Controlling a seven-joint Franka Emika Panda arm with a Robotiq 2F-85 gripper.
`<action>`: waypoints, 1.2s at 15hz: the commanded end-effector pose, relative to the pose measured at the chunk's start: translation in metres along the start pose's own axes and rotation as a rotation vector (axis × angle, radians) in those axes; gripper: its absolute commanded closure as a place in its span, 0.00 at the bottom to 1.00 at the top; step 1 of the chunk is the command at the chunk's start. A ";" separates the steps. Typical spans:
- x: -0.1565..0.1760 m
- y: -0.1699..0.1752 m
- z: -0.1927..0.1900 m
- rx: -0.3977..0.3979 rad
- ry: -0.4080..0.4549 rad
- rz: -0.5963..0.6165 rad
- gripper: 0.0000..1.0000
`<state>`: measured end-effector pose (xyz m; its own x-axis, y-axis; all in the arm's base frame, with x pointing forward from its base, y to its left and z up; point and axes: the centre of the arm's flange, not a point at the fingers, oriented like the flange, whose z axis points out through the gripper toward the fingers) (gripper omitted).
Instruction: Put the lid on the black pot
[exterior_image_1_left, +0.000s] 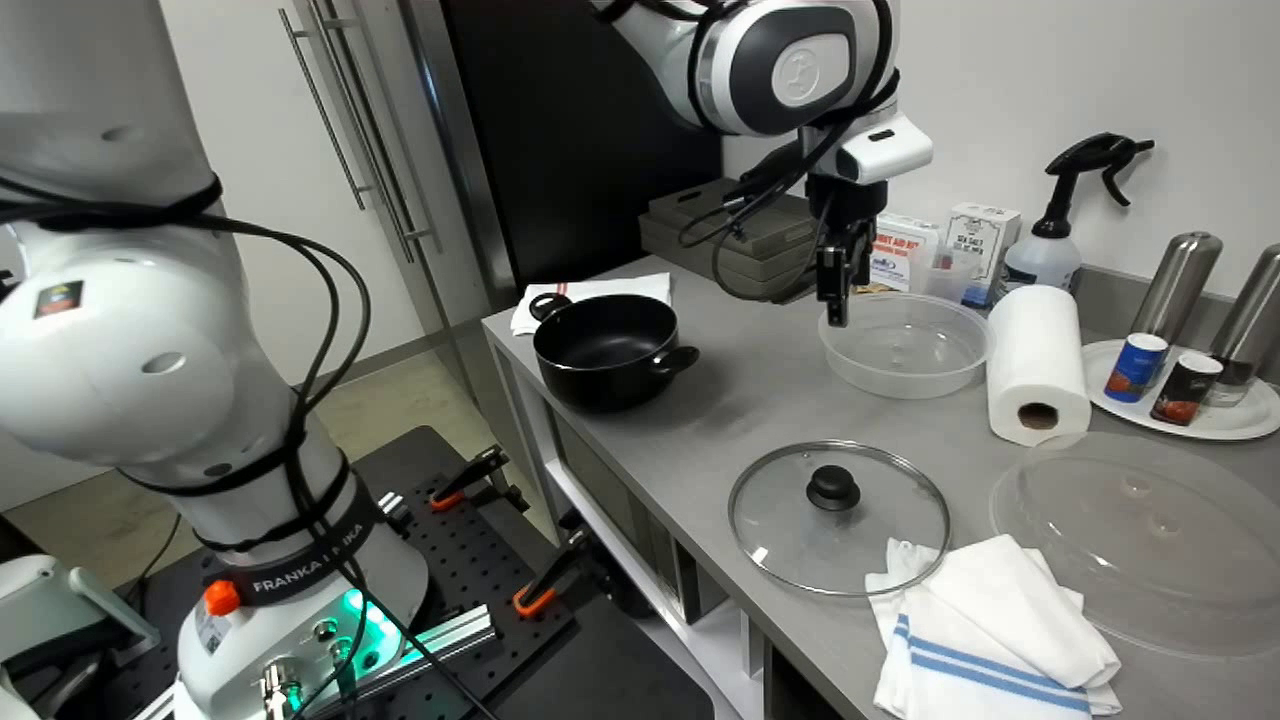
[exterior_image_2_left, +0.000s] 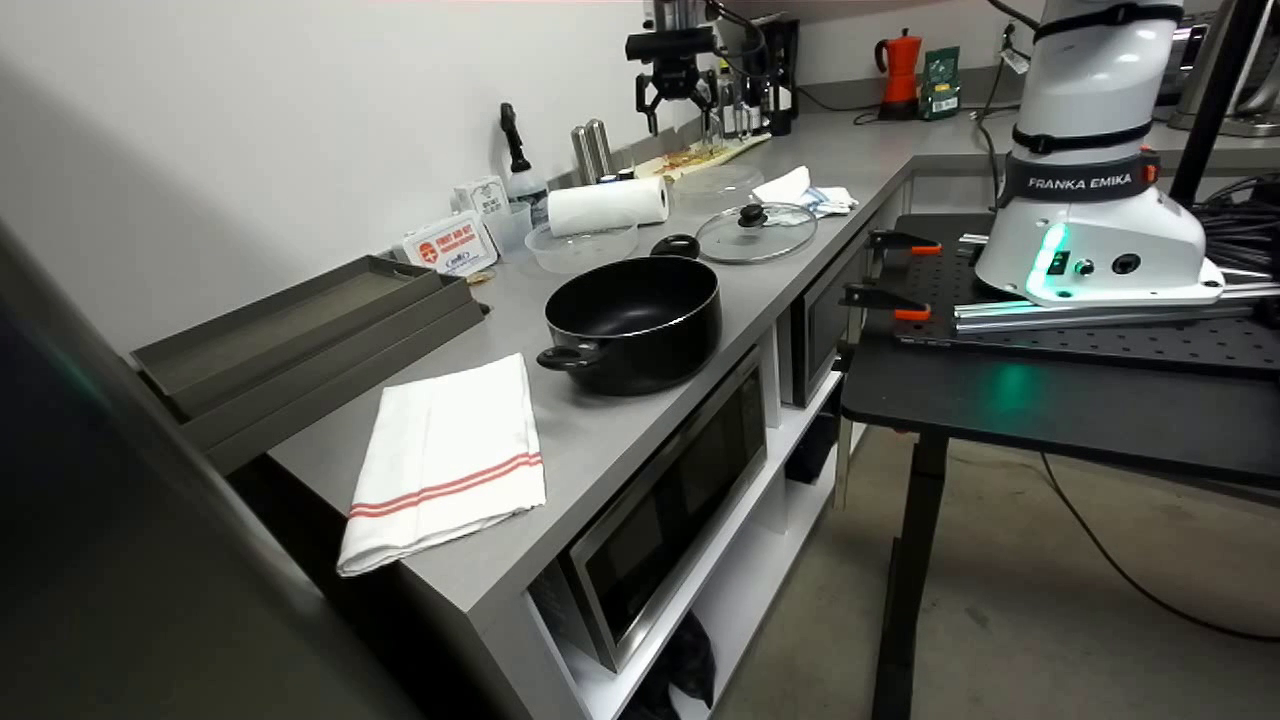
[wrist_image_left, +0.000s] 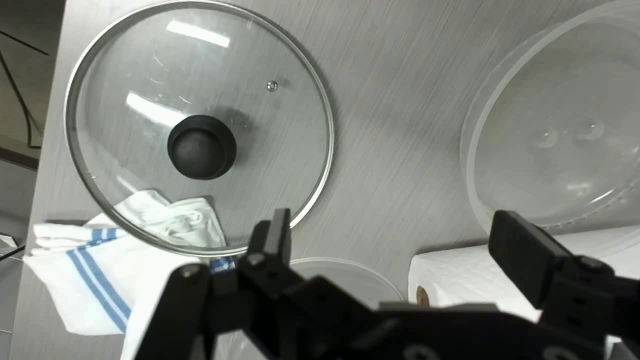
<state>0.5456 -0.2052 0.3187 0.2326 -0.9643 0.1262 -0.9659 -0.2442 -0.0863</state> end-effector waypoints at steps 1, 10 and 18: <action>0.017 -0.012 0.022 -0.038 -0.008 0.084 0.00; 0.027 0.034 0.062 -0.106 -0.039 0.196 0.00; 0.023 0.076 0.094 -0.150 -0.110 0.294 0.00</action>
<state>0.5003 -0.2579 0.2338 -0.0164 -0.9992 0.0357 -0.9991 0.0177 0.0379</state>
